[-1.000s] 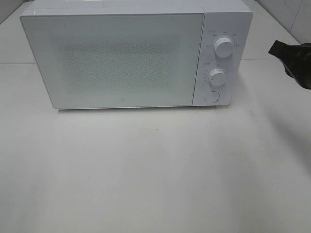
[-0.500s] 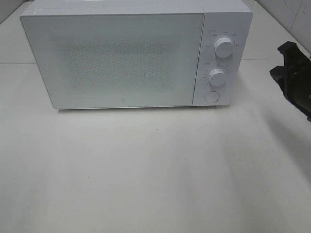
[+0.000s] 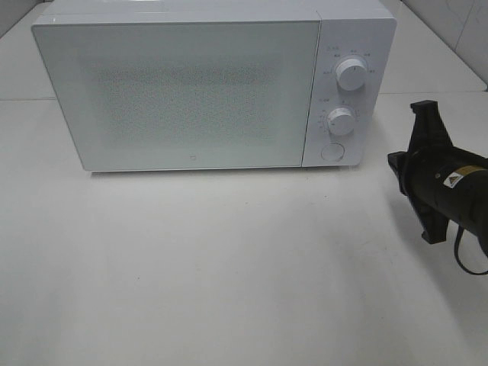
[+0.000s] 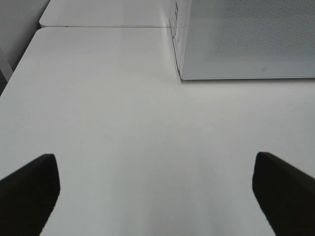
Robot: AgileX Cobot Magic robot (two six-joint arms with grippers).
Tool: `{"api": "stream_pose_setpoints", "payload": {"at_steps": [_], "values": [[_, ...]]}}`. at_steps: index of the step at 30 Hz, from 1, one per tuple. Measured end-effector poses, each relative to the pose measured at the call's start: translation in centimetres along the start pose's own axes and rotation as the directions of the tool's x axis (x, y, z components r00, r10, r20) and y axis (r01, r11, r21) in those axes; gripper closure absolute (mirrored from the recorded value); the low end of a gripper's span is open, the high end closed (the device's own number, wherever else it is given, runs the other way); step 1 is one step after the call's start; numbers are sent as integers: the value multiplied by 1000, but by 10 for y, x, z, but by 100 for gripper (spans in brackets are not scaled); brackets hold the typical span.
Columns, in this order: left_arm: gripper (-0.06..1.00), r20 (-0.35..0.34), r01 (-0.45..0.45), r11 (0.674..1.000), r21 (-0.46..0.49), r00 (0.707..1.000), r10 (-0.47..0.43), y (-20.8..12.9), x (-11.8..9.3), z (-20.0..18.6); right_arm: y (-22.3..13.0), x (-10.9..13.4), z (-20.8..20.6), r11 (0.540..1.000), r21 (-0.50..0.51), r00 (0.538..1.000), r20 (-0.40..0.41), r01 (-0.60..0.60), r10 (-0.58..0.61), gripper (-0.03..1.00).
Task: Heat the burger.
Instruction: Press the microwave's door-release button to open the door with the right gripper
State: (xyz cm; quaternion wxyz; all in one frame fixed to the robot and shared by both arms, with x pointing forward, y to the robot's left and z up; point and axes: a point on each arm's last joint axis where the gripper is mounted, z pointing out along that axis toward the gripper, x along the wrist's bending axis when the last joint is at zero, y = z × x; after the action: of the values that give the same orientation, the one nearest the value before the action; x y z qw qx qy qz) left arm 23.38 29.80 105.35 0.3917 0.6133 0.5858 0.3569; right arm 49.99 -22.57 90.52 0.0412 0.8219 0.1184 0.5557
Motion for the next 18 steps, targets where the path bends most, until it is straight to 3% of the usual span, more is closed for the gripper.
{"api": "stream_pose_setpoints", "payload": {"at_steps": [8,18], "values": [[-4,0,0,1000,0,1000,0,0,0,0,-32,8,23,996,80,999,17,-32,31,97],[-4,0,0,1000,0,1000,0,0,0,0,-41,9,43,996,79,999,22,-47,46,97]]}}
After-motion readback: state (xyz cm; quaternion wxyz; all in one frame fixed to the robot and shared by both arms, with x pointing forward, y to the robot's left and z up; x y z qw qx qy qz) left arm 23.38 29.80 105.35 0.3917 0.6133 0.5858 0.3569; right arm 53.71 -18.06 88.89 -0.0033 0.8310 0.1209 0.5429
